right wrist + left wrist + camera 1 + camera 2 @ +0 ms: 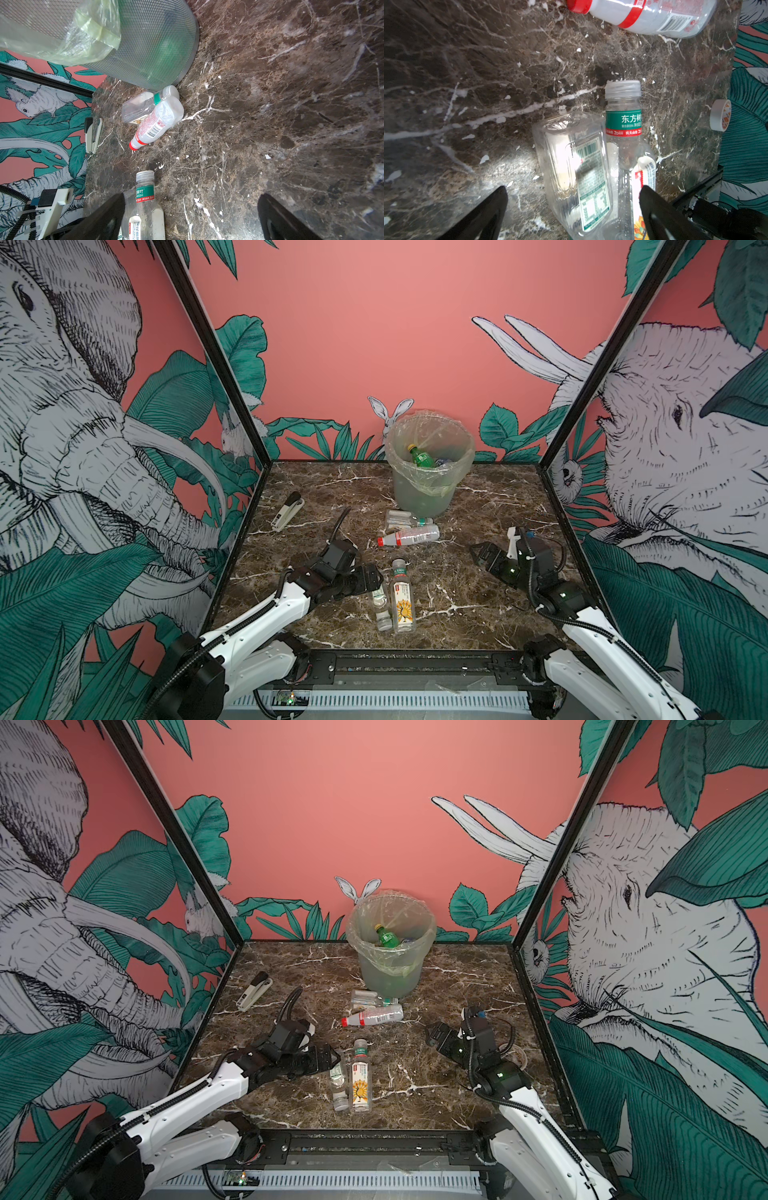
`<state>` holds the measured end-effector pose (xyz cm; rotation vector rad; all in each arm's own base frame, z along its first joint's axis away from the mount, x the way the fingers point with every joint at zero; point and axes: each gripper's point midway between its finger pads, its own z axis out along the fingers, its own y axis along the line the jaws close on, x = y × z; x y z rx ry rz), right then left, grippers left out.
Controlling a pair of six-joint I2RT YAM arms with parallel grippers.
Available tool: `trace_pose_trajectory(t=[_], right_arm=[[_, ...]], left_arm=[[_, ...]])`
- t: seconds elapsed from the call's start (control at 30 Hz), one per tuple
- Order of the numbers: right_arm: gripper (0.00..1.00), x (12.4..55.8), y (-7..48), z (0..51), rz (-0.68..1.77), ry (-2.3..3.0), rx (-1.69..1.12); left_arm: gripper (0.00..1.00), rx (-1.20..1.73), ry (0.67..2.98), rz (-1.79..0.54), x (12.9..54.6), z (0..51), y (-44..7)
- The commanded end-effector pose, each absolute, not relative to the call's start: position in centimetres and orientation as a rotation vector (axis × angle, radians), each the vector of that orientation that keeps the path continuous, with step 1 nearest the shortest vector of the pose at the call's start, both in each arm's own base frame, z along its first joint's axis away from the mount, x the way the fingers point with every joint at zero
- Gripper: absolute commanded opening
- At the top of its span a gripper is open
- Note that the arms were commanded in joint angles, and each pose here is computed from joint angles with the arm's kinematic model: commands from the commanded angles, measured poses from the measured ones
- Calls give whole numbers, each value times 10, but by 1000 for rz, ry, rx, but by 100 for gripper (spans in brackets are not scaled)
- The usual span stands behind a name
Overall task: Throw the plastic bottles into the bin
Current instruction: 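Move the left gripper over the clear square bottle and lower it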
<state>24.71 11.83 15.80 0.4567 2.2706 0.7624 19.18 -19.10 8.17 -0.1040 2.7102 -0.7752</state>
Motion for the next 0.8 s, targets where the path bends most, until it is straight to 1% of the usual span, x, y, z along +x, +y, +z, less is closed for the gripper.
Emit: trace_pose_trajectory(t=[0.0, 0.4, 0.6, 0.77], right_arm=[[99, 250, 119, 162, 788, 2234, 468], [99, 251, 117, 161, 768, 2232, 466], [99, 250, 115, 156, 742, 2247, 459], [99, 253, 118, 155, 754, 2248, 453]], left_arm=[[99, -128, 2711, -744, 194, 84, -192], [99, -144, 2765, -627, 194, 66, -196], [99, -164, 2766, -625, 198, 61, -199], [94, -203, 2771, -601, 199, 54, -197]])
